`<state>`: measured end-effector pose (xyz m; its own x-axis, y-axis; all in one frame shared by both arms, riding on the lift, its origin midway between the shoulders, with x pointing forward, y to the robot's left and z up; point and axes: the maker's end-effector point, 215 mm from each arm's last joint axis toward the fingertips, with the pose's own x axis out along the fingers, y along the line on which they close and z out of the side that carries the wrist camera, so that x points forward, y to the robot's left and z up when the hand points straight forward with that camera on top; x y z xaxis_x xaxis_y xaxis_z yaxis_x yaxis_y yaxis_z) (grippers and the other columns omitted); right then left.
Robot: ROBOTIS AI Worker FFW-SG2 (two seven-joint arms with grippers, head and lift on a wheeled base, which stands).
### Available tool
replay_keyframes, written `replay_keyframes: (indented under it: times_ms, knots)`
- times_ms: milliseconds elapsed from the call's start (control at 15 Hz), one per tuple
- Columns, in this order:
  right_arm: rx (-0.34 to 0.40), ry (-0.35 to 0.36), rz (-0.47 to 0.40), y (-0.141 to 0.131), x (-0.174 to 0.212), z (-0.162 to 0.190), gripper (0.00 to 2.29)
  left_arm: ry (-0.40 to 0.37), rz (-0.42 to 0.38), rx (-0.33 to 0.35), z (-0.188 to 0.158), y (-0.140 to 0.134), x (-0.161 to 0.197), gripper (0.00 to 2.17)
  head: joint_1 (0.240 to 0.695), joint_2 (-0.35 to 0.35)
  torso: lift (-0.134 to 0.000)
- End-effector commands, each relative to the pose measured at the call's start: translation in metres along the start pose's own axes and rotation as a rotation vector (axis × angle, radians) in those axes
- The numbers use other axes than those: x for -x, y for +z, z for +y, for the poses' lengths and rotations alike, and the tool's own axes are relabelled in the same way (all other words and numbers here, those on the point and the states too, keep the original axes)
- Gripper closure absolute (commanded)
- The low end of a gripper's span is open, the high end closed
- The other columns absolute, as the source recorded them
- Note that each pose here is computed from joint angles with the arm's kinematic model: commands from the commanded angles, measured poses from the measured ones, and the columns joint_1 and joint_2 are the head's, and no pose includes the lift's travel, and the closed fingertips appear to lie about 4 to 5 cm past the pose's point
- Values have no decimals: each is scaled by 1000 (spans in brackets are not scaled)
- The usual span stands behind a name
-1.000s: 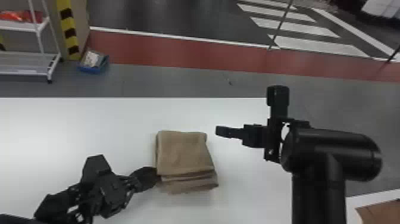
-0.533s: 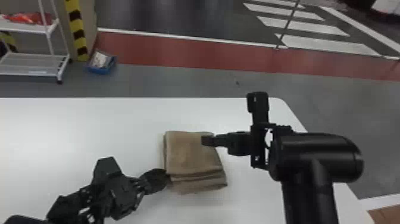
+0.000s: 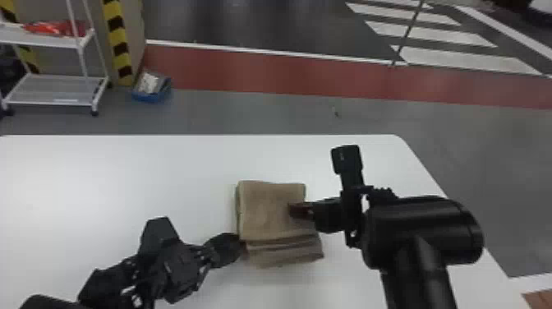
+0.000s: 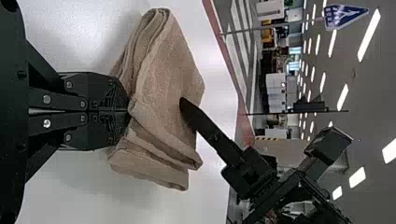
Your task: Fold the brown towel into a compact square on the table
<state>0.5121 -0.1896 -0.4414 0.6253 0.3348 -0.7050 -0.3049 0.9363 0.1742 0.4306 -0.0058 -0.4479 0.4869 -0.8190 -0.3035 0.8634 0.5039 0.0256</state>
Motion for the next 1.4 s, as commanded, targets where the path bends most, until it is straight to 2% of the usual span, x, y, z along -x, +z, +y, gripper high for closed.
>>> replay_keyframes:
  times_ms: [0,133,267,400,600,667,800,933,1000,1067,1133,1200,1333]
  knots:
    - [-10,5,-26,7,6,-1,2223,7,-2,-1,2,1,2,2142,695,-227,-124]
    - [-37,38,-55,15,31,14,2223,9,0,0,1,-1,5,2142,695,-228,-124]
    - [-110,76,28,-16,47,32,2223,12,1,1,2,-2,8,2142,695,-220,-124]
    - [-123,81,83,-51,51,42,2223,20,3,4,5,-4,10,2142,695,-216,-124]
    - [-119,57,118,-72,43,34,2223,18,4,2,5,-4,10,2142,695,-217,-124]
    - [-111,65,90,-64,44,32,2223,18,2,2,5,-3,10,2142,695,-221,-124]
    - [-139,99,-23,-27,69,27,2223,30,-11,2,9,3,14,2142,695,-227,-124]
    - [-167,159,-146,8,102,25,2216,90,-43,28,35,15,33,2142,695,-228,-124]
    - [-168,191,-200,17,114,27,2078,128,-54,59,52,18,46,2142,695,-225,-124]
    - [-150,208,-258,25,120,25,1690,167,-75,73,68,23,58,2138,695,-207,-124]
    - [-90,185,-347,37,128,16,724,226,-98,113,88,20,76,2000,695,-191,-124]
    - [-24,145,-431,47,137,9,70,295,-135,159,108,19,96,1676,695,-176,-124]
    - [119,36,-653,65,160,-1,-2,456,-213,244,138,15,152,6,695,-141,-124]
